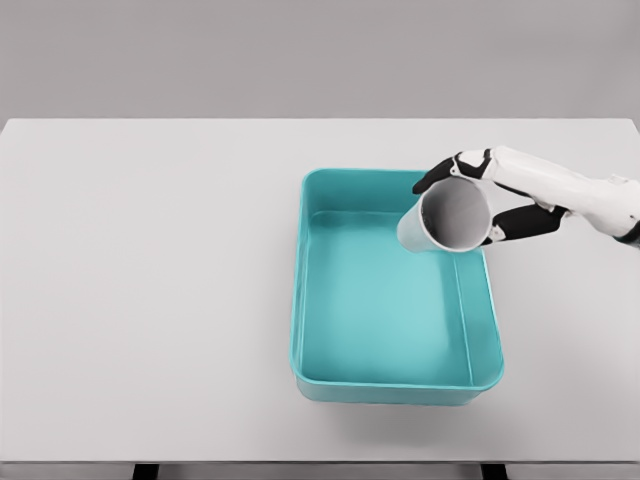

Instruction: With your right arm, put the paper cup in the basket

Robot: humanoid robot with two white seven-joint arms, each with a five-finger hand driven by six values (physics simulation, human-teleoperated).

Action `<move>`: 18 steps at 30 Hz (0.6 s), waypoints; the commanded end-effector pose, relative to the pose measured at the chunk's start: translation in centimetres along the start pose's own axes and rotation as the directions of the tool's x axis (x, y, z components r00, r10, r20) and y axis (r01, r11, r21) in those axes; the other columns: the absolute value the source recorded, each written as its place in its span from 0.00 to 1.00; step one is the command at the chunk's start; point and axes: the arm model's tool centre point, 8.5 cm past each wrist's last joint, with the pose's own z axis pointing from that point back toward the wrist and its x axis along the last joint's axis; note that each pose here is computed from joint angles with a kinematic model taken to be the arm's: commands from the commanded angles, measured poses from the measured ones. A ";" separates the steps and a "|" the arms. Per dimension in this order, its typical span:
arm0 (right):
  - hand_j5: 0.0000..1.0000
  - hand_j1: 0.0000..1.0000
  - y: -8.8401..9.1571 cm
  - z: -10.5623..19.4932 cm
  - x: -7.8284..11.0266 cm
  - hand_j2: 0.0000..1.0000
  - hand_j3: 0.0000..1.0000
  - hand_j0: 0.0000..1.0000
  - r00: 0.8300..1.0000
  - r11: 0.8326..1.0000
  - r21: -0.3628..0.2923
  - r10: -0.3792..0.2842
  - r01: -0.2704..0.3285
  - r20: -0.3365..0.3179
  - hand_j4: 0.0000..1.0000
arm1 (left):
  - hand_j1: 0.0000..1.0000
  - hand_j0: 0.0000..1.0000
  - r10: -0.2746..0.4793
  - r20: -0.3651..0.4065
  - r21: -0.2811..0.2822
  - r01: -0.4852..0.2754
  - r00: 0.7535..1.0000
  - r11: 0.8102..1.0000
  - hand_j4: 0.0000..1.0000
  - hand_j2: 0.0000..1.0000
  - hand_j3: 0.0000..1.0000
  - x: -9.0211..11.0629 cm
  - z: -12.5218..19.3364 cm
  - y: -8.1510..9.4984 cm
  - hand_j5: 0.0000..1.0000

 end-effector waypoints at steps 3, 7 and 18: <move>0.64 0.64 1.3 -1.6 -0.5 0.64 0.64 0.64 1.000 1.000 0.010 0.000 0.000 0.000 0.64 | 1.00 1.00 -0.001 0.000 0.000 0.001 1.000 1.000 1.00 1.00 1.00 0.0 0.0 0.0 1.00; 0.64 0.64 2.2 -2.4 -1.0 0.64 0.64 0.64 0.998 0.998 0.050 0.042 -0.040 -0.050 0.64 | 1.00 1.00 -0.001 0.000 0.000 0.001 1.000 1.000 1.00 1.00 1.00 0.0 0.0 0.0 1.00; 0.61 0.61 4.6 -5.1 -1.4 0.61 0.61 0.61 0.931 0.930 0.258 0.314 -0.262 -0.186 0.61 | 1.00 1.00 0.001 0.000 0.000 -0.001 1.000 1.000 1.00 1.00 1.00 0.0 0.0 0.0 1.00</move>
